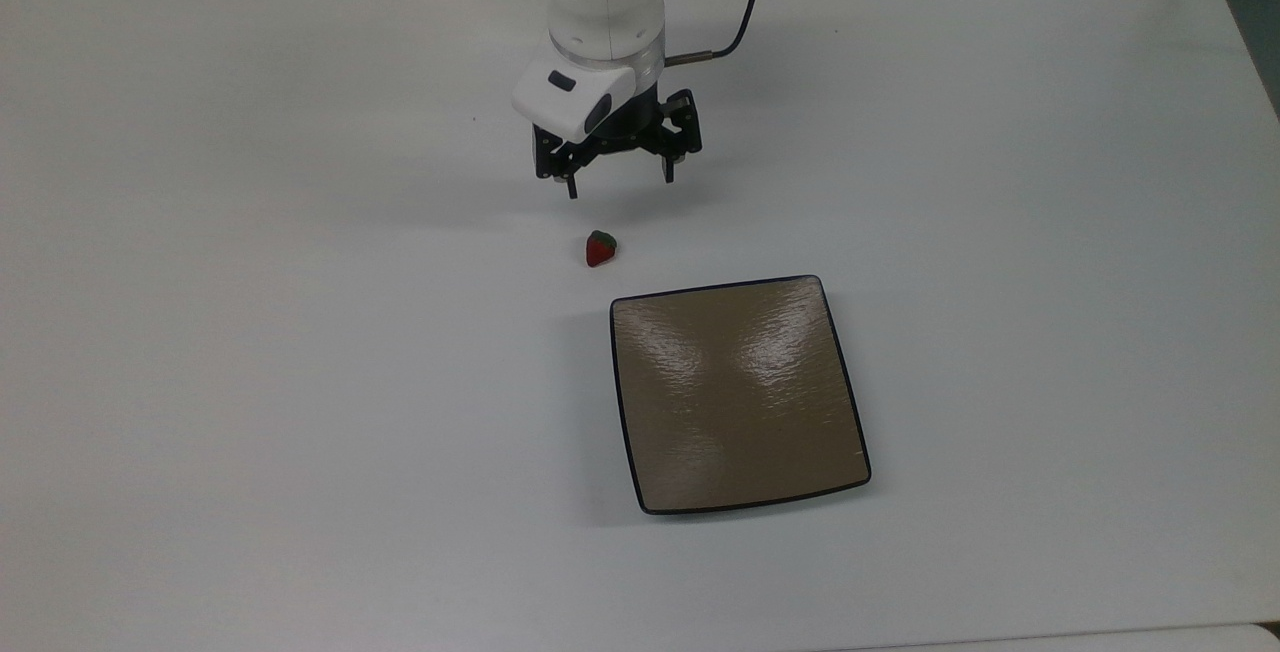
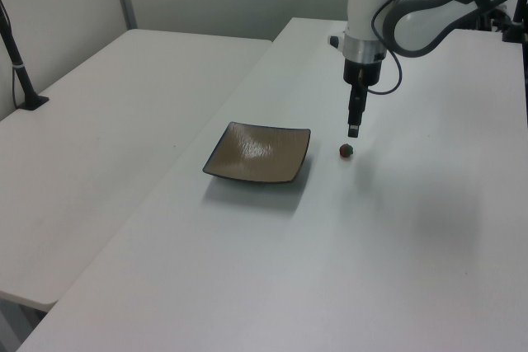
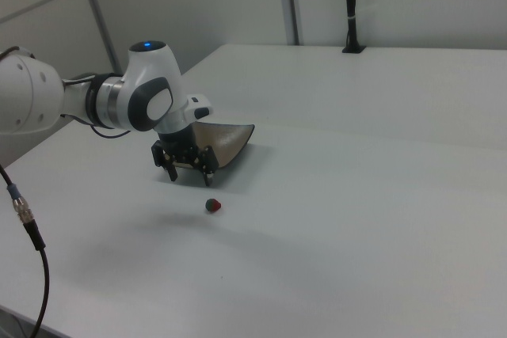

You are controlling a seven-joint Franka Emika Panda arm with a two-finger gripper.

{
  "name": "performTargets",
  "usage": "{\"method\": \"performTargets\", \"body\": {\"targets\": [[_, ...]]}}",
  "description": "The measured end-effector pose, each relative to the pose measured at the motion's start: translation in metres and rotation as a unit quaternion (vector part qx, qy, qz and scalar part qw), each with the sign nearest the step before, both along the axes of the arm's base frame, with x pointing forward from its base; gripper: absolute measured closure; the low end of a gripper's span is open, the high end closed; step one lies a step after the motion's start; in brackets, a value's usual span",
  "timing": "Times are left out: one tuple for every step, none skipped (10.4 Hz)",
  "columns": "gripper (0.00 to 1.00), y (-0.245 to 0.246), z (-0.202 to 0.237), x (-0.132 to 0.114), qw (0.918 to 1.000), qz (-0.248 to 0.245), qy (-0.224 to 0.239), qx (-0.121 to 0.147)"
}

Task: Strawberries on a ceramic plate
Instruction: 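Move the open gripper over the red strawberry and lower it, then close the gripper around the red strawberry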

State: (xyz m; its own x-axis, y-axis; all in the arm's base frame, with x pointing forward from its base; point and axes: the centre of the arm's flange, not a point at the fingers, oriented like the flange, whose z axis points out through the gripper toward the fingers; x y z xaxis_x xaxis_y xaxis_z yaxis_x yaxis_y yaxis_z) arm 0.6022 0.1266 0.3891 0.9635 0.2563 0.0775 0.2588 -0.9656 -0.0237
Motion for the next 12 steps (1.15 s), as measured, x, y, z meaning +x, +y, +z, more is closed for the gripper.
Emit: {"method": "performTargets", "body": {"targets": [[0.0,0.0,-0.005,0.002,1.0,0.0,-0.004,0.001],[0.0,0.001,-0.011,0.005,1.0,0.0,-0.007,0.0],[0.0,0.001,-0.018,0.006,1.0,0.002,-0.007,-0.003],[0.0,0.001,-0.024,0.007,0.9999,0.005,-0.005,-0.007],[0.0,0.0,-0.032,0.009,0.9999,0.008,-0.004,-0.012],[0.0,0.001,-0.038,0.011,0.9999,0.009,-0.008,-0.011],[0.0,0.0,-0.046,0.013,0.9998,0.009,-0.011,-0.011],[0.0,-0.001,-0.054,0.015,0.9998,0.01,-0.011,-0.014],[0.0,-0.002,-0.062,0.016,0.9996,0.016,-0.009,-0.022],[0.0,-0.004,-0.07,0.016,0.9991,0.025,-0.006,-0.034],[0.0,-0.004,-0.077,0.016,0.9985,0.032,-0.003,-0.043],[0.05,-0.004,-0.08,0.016,0.9982,0.036,-0.001,-0.048]]}}
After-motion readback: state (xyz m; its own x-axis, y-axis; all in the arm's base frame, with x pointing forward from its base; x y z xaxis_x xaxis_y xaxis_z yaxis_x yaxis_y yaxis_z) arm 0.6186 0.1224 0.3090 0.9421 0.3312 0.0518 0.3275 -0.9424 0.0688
